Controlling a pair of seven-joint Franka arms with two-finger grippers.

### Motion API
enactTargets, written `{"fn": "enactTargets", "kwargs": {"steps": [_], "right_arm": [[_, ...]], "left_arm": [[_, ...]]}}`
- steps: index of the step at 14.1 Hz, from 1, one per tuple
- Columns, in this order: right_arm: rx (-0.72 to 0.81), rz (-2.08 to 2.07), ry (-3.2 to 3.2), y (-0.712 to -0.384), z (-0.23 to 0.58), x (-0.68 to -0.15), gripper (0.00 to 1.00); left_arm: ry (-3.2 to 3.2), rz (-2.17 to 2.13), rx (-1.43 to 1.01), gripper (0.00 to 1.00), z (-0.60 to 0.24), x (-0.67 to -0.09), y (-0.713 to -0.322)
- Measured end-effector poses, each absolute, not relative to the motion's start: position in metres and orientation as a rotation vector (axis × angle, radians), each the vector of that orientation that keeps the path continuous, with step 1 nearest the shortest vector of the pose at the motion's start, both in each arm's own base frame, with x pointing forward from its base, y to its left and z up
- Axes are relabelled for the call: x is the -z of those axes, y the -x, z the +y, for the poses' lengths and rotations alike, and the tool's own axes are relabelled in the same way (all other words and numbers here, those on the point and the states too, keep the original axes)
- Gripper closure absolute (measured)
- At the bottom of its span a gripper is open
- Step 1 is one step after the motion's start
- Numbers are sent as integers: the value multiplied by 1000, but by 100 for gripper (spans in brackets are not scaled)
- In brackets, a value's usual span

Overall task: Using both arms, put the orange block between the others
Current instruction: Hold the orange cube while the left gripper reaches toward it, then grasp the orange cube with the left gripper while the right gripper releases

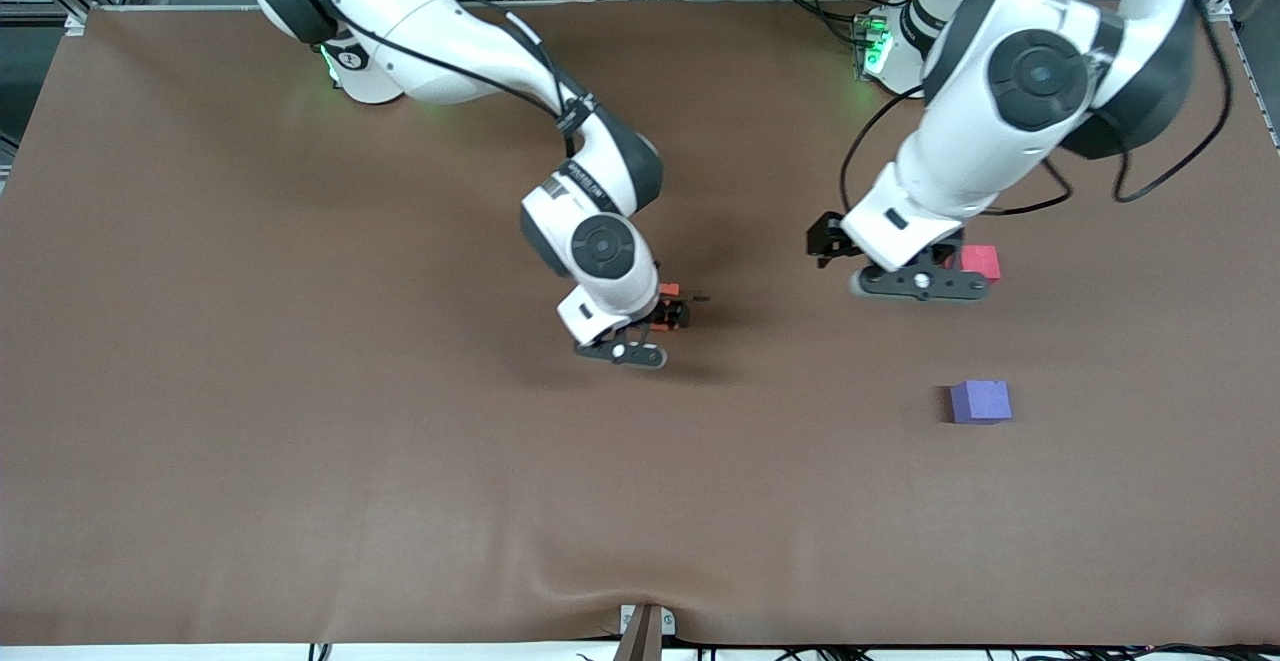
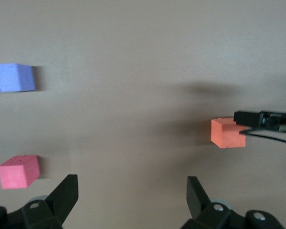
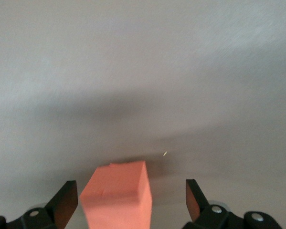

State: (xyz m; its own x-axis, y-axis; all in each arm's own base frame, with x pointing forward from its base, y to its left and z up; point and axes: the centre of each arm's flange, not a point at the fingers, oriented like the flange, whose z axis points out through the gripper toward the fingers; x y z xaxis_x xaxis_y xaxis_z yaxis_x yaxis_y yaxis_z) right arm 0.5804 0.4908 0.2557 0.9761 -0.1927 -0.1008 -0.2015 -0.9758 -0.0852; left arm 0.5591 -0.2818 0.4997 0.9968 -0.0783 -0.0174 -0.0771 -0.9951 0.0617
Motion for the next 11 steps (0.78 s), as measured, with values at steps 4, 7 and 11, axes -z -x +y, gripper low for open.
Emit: {"fn": "enactTargets", "kwargs": {"steps": [4, 7, 11], "right_arm": [[-94, 375, 2999, -632, 432, -269, 0], [-54, 323, 2997, -677, 361, -273, 0], [44, 237, 2987, -724, 268, -270, 0]], "left_arm": [[-3074, -179, 60, 0, -309, -476, -556], [-3065, -244, 100, 0, -342, -449, -557], [-3057, -255, 164, 0, -413, -399, -549]]}}
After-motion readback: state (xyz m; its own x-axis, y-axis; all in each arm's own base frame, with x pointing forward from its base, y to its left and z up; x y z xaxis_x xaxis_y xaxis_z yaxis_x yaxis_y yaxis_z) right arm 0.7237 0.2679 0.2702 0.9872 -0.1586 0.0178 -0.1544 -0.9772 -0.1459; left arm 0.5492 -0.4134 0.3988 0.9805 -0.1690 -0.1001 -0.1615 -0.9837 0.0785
